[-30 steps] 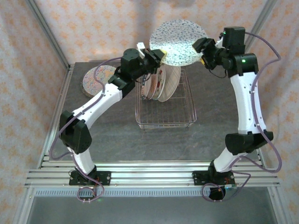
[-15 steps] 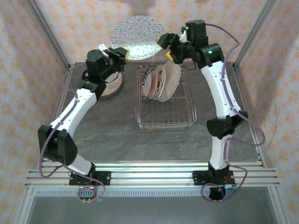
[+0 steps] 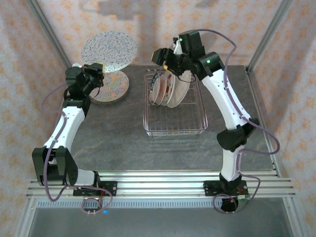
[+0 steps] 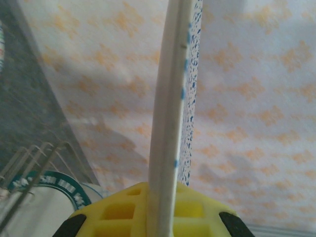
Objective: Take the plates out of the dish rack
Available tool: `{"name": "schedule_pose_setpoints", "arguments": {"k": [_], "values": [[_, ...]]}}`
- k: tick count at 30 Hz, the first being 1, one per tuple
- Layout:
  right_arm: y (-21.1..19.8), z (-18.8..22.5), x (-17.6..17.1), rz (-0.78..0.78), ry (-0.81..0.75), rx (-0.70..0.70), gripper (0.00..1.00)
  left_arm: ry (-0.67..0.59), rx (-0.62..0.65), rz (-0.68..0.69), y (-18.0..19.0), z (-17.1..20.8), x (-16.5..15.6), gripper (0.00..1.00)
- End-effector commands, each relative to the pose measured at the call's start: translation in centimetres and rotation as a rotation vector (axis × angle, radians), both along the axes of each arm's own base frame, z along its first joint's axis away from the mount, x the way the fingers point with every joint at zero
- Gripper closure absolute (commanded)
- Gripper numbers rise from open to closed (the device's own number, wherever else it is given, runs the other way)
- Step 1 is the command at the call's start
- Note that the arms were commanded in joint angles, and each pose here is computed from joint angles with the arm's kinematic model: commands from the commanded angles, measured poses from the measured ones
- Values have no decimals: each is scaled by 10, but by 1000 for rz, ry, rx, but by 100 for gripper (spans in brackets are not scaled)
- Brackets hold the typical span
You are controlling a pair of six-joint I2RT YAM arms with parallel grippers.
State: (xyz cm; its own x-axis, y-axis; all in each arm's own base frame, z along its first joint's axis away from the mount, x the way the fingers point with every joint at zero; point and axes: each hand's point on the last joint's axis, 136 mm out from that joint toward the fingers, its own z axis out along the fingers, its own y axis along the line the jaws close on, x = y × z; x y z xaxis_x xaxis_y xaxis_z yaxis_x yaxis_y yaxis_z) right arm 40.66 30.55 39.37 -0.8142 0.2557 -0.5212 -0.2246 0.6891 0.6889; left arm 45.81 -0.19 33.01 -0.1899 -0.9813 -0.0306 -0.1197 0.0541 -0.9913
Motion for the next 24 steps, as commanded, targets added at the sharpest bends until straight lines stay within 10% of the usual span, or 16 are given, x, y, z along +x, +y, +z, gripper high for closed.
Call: {"name": "schedule_pose_setpoints", "arguments": {"k": [1, 24], "values": [[-1, 48, -16, 41, -290, -12, 28, -122, 66, 58, 19, 22, -8, 100], [-4, 28, -77, 117, -787, -45, 24, -43, 127, 118, 68, -105, 28, 100]]}}
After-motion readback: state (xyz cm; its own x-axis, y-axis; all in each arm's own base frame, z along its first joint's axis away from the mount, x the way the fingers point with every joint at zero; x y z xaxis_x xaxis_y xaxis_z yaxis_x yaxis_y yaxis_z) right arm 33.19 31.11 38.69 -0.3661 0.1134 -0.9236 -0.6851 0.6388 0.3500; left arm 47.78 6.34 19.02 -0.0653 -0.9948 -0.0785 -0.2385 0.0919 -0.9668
